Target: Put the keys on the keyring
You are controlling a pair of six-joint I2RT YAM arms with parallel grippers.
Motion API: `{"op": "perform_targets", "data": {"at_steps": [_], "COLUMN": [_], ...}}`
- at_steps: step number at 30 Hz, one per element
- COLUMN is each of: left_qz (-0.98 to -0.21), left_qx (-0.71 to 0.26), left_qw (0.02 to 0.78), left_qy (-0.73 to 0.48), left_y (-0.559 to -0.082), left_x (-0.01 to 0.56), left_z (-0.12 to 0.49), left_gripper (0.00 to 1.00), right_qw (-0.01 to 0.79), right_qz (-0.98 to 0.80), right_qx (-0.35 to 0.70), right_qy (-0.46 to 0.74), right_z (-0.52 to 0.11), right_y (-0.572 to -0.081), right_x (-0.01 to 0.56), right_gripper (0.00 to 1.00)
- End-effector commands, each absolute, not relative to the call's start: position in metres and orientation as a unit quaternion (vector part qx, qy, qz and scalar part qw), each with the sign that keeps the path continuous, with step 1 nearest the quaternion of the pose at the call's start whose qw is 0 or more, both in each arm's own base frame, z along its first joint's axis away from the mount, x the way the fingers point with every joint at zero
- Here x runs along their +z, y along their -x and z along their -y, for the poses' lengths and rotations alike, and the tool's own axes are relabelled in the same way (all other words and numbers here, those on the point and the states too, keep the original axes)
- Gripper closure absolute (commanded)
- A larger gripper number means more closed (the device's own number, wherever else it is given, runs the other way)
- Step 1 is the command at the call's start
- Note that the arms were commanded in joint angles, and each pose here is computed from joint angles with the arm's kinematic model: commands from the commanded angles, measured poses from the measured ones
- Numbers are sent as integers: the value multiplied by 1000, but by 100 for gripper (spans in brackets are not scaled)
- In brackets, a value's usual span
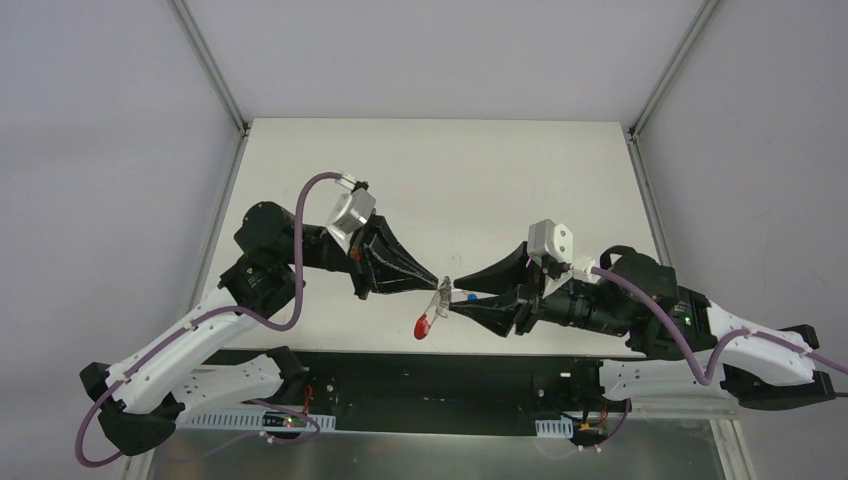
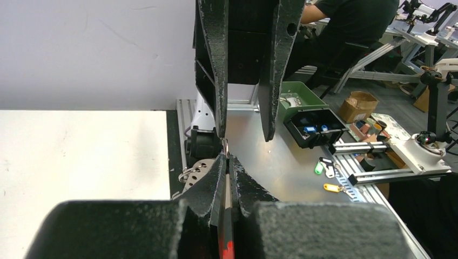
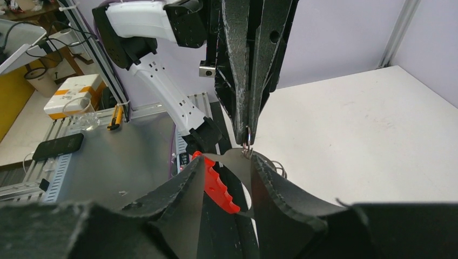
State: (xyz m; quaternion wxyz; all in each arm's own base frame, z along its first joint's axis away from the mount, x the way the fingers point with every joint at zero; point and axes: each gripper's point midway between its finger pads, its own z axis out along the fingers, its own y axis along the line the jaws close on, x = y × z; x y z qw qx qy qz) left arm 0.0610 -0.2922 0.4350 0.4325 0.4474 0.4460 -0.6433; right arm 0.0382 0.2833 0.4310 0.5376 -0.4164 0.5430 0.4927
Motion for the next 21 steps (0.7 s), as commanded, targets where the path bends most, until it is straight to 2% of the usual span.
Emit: {"op": "perform_targets", "data": {"at_steps": [1,8,13,18,21], "left_qz": [-409,-382,-383,-380,-375], "left_qx": [-640,-633,-629,-631,-634], "left_qw": [452,448,449,445,439], "left_qy": [-467,-502,-506,-510,-514], "left_y": [-52,-39,-38,-35,-31], "left_x": [453,452,452,453,454], "left_z": [287,280,278,276,274], "left_gripper": [100,100,100,100,100], "right_qw": [552,556,561,576,565], "right_qz": [-533,-568,-623,-684,-715], "right_qx": [495,450,376,288,274], "right_qy": [408,406,395,341,307], "right_z": [-269,-252,-239,-230,-227], "right_y": [-39,-53,-77,-111,-124], "right_x": [449,428,399,363,342], "right_gripper": [59,57,56,53,52]}}
